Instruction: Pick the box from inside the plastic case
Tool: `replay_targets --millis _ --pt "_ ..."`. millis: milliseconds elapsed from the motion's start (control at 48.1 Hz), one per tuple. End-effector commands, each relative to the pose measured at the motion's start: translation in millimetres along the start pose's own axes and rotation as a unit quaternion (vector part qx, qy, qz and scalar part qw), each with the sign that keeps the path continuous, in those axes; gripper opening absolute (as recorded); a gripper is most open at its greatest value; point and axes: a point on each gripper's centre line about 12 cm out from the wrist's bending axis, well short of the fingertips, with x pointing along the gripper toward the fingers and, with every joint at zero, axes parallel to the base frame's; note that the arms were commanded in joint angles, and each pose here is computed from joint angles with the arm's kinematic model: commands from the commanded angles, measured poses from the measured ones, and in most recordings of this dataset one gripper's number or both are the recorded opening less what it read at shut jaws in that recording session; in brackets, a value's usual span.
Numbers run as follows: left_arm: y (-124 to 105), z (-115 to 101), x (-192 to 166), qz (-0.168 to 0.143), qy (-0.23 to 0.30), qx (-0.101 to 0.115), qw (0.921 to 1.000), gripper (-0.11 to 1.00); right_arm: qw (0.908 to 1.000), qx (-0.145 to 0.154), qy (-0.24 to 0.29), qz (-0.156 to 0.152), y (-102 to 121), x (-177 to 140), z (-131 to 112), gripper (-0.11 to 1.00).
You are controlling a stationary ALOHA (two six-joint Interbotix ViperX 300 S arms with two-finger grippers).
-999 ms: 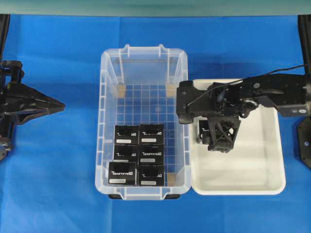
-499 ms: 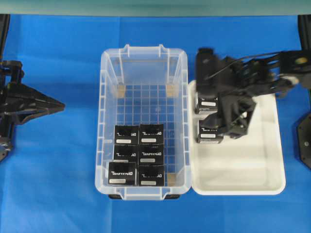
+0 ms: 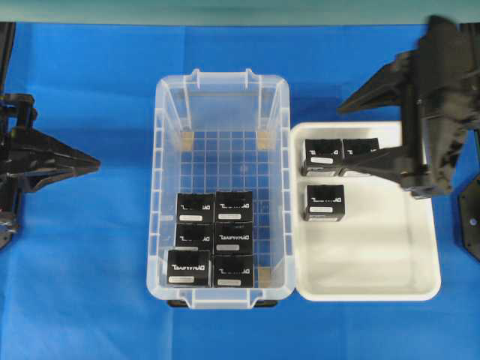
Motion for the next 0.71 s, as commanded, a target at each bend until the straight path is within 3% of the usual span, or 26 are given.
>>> replay_targets --millis 0,686 --pt "-0.8 10.8 1.9 -0.001 -0.013 0.002 0.9999 -0.05 0.9985 0.005 -0.054 -0.007 0.7 -15.0 3.7 0.92" --pt "-3.0 10.6 1.9 -0.006 -0.013 0.002 0.9999 -0.05 0.9892 0.009 -0.146 -0.004 9.3 -71.5 -29.8 0.92"
